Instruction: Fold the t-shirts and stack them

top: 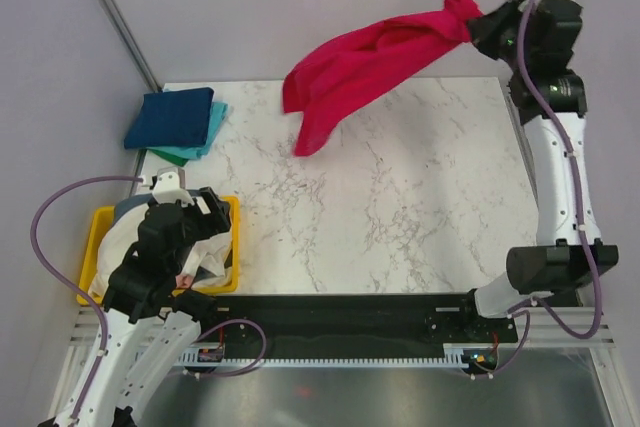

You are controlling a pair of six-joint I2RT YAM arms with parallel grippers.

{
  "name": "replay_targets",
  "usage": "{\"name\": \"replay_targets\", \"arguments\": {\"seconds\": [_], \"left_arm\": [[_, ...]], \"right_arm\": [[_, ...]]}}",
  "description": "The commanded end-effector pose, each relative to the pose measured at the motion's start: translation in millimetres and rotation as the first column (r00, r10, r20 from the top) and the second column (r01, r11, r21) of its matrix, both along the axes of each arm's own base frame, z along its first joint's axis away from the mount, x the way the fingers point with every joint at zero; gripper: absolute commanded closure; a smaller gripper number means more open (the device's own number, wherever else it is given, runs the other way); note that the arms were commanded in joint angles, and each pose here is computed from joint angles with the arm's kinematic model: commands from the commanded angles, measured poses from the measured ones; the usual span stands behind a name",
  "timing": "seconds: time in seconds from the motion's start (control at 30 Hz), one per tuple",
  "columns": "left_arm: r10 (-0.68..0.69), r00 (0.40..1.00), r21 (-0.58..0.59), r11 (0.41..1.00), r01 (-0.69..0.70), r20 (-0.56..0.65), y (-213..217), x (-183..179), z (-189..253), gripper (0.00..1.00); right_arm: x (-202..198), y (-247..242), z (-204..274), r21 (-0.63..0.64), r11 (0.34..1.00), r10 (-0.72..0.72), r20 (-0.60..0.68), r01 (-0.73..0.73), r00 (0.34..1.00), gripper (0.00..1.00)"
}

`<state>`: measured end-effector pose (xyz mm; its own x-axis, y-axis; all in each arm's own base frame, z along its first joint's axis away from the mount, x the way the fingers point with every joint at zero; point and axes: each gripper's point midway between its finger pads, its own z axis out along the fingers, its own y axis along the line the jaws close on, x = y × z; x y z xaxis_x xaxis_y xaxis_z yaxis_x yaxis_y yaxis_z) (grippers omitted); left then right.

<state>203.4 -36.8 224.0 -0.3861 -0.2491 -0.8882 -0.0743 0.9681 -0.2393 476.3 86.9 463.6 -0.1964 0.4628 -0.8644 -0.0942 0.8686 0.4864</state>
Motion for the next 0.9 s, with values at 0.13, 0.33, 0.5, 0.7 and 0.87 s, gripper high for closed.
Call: {"name": "replay_targets", "arguments": {"seconds": [0.13,0.33,0.5,0.7,0.87], "left_arm": [[-0.030,0.998,0.006,1.000,0.029,0.056,-2.7,3.3,10.4,0.14],[-0.052,0.998,0.010,0.999,0.052,0.038,-7.4,5.9,7.1,0.14],[-0.046,0.998,0.011,0.999,0.046,0.036,-6.4,6.7,6.8,0.14],[-0.038,0.999,0.013,0.999,0.038,0.019,-5.0,9.4,3.4,0.14],[-0.022,1.000,0.013,1.000,0.022,0.006,-0.9,12.3,1.4,0.14]], "right_arm": [[-21.8,-117.2,-286.3,0.095,0.969,-0.134,-0.572,0.228,0.809,0.03],[-65.5,-136.8,-309.3,-0.028,0.957,-0.246,-0.602,0.289,0.760,0.02],[-77.6,-140.7,-282.8,-0.071,0.953,-0.283,-0.550,0.293,0.786,0.02],[-41.8,-88.8,-291.1,-0.003,0.992,-0.106,-0.533,0.124,0.839,0.08],[-19.7,-41.0,-312.2,0.027,0.998,-0.033,-0.568,0.059,0.822,0.19]]}}
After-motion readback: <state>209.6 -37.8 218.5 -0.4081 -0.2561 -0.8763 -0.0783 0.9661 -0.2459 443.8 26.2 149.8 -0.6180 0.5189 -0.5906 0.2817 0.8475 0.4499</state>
